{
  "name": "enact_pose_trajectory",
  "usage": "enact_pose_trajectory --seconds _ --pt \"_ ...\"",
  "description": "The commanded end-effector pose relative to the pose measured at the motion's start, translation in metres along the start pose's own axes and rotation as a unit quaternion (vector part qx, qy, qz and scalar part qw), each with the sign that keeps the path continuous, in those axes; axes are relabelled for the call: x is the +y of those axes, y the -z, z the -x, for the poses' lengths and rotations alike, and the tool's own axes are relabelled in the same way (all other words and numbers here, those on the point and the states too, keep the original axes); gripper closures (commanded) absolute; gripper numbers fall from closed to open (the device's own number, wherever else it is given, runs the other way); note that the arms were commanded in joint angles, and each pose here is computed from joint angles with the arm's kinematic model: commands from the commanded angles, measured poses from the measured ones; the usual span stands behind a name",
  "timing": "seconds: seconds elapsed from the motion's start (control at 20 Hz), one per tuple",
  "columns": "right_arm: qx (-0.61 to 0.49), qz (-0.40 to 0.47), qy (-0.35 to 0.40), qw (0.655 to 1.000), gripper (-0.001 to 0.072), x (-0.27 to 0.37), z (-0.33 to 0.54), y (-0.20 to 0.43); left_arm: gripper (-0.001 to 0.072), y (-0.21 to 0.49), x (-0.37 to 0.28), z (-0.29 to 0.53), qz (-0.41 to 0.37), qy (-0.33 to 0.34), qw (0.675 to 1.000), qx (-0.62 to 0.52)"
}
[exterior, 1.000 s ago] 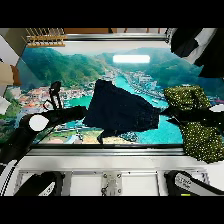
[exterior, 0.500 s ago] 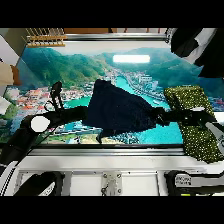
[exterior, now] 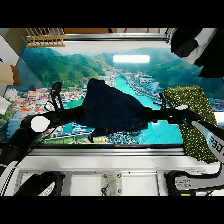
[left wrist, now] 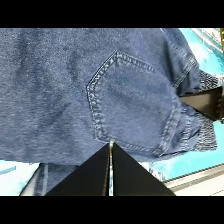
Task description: Fold the clothes and pants, and hang the long-sleeved shirts on hangers.
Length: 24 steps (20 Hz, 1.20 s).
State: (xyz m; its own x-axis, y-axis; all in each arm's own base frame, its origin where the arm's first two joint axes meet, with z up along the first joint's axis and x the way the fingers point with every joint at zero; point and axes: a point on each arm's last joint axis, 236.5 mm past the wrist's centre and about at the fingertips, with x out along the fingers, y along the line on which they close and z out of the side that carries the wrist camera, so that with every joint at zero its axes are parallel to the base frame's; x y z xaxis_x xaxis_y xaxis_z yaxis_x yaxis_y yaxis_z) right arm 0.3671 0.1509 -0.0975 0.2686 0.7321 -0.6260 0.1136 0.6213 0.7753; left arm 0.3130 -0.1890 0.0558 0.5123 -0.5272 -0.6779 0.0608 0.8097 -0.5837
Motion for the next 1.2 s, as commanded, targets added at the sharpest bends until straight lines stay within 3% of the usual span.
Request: enact_pose_trajectory --seconds 0.0,0.3,0.45,0.6,0.75,1.15 --pt "-0.008 0.037 0.006 0.999 0.0664 0.008 -0.008 -0.003 0.0702 0.001 0.0 0.0 -0.001 0.0 1.0 0.002" --pt "-0.172 0.067 -0.001 0.983 0.0665 0.08 0.101 -0.129 0.0702 0.001 0.0 0.0 -0.002 0.0 1.0 0.002" --pt "-0.301 0.057 0.017 0.952 0.0665 0.099 0.216 -0.202 0.0702 0.001 0.0 0.0 -0.002 -0.001 1.0 0.002" --pt "-0.427 0.02 0.03 0.903 0.0665 0.092 0.327 -0.238 0.0702 0.001 0.0 0.0 -0.002 -0.001 1.0 0.002" --pt "-0.49 -0.028 0.06 0.869 0.0665 0.059 0.401 -0.231 0.0702 0.001 0.0 0.0 -0.002 -0.001 1.0 0.002" --pt "-0.412 -0.149 0.27 0.858 0.0665 -0.026 0.425 -0.124 0.0702 0.001 0.0 0.0 -0.002 -0.001 1.0 0.002"
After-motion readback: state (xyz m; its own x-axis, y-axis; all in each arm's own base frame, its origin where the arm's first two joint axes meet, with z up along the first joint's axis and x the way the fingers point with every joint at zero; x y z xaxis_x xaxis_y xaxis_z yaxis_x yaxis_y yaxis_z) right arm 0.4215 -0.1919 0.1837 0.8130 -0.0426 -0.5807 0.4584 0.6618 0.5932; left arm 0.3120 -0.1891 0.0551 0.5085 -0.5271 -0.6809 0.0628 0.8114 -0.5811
